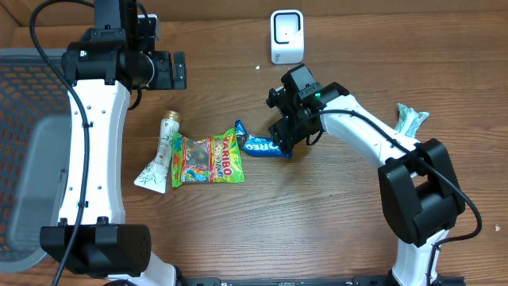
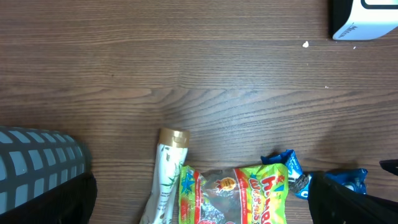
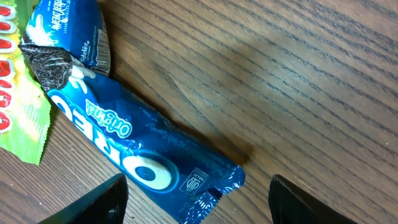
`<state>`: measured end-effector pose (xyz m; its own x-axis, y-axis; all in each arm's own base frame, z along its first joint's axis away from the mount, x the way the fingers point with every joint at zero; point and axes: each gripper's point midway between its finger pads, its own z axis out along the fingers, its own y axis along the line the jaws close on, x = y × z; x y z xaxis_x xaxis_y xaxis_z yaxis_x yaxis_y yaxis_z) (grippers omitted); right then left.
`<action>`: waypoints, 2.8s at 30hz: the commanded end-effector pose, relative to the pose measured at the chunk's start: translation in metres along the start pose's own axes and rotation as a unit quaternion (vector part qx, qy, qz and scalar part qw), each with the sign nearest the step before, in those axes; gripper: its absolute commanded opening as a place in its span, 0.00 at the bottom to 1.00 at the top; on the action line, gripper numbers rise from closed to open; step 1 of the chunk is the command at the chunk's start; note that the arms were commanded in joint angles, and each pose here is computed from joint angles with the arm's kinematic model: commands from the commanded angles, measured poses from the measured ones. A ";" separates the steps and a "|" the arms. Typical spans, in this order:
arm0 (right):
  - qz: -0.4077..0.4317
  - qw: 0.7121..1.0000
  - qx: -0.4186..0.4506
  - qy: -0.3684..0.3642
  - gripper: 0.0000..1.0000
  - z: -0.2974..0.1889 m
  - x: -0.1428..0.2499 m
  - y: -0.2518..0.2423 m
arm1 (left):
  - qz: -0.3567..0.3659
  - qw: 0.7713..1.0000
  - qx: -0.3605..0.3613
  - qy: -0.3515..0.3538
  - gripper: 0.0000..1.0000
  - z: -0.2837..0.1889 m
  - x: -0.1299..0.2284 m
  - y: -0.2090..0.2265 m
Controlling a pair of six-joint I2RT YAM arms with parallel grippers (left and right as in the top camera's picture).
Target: Scan the item barcode
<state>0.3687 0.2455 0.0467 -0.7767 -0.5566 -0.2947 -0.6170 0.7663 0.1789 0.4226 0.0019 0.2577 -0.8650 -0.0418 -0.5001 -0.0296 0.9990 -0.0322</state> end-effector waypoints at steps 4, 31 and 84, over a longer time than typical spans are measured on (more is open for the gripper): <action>0.000 1.000 0.012 -0.012 0.75 -0.006 -0.006 -0.003 | -0.006 1.000 0.005 0.000 1.00 0.000 0.001 -0.004; -0.114 0.993 0.000 0.005 0.71 0.027 -0.005 0.039 | -0.006 1.000 0.005 0.000 1.00 0.000 0.001 -0.004; 0.393 0.919 -0.031 0.031 0.04 -0.014 0.048 -0.115 | -0.006 1.000 0.005 0.000 1.00 0.000 0.001 -0.004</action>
<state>0.3966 0.1228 0.0229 -0.9895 0.1439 0.0100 0.1382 0.9257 0.3521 0.4226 0.0019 0.2577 -0.8650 -0.0418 -0.5001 -0.0296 0.9990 -0.0322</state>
